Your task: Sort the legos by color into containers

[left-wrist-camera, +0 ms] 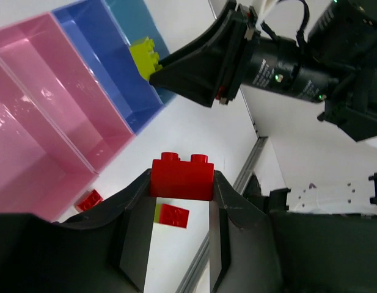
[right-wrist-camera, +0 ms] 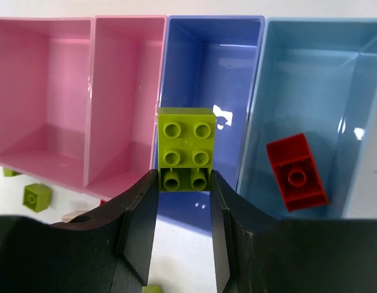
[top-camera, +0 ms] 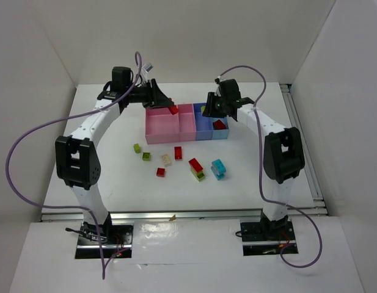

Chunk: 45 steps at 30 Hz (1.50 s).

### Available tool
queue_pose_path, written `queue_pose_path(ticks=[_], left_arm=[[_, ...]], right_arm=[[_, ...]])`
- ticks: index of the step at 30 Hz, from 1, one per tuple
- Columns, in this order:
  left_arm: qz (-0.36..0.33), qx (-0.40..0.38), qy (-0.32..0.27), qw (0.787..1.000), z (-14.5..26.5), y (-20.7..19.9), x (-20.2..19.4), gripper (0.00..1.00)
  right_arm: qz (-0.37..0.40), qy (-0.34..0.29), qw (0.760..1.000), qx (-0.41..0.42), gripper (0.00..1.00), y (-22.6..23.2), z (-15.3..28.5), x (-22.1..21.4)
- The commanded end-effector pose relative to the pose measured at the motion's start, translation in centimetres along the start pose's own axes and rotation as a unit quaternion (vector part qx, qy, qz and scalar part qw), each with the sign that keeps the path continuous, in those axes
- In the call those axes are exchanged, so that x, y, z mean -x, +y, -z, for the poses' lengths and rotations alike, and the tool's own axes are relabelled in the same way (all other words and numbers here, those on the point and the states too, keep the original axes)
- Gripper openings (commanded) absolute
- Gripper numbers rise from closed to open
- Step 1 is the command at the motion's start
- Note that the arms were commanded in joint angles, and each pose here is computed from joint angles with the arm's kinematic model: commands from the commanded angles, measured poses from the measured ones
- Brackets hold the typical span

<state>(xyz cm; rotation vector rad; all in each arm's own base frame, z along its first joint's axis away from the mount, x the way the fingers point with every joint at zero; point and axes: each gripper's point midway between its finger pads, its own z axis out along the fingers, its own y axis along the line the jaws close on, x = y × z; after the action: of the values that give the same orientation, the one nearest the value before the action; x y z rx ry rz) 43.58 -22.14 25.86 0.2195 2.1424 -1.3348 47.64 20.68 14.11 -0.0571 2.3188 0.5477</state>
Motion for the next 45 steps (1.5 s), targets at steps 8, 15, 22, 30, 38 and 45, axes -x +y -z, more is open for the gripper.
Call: queue_pose_path(ticks=[8, 15, 22, 30, 38, 45], left_arm=[[0.020, -0.002, 0.005, 1.000, -3.3, 0.2, 1.3, 0.00], [0.025, -0.013, 0.003, 1.000, -5.0, 0.4, 1.9, 0.00], [0.026, -0.031, -0.006, 0.999, -9.2, -0.9, 3.1, 0.00], [0.041, -0.030, -0.065, 0.997, -17.5, -2.7, 6.2, 0.00], [0.053, -0.032, -0.105, 0.992, -23.1, -1.0, 5.3, 0.00], [0.058, -0.024, -0.113, 0.992, -25.1, 0.1, 4.3, 0.04]], right_arm=[[0.038, 0.021, 0.999, -0.027, 0.23, 0.1, -3.1, 0.4], [0.043, -0.021, 0.999, -0.017, 0.75, 1.8, -0.7, 4.1], [-0.016, -0.122, 0.982, -0.146, 0.62, -2.1, 6.9, 7.4], [-0.096, -0.202, 0.944, -0.243, 0.68, -7.7, 15.8, 3.9], [-0.117, -0.223, 0.931, -0.266, 0.71, -8.7, 20.3, 2.1], [-0.118, -0.214, 0.930, -0.275, 0.71, -9.2, 20.8, 1.5]])
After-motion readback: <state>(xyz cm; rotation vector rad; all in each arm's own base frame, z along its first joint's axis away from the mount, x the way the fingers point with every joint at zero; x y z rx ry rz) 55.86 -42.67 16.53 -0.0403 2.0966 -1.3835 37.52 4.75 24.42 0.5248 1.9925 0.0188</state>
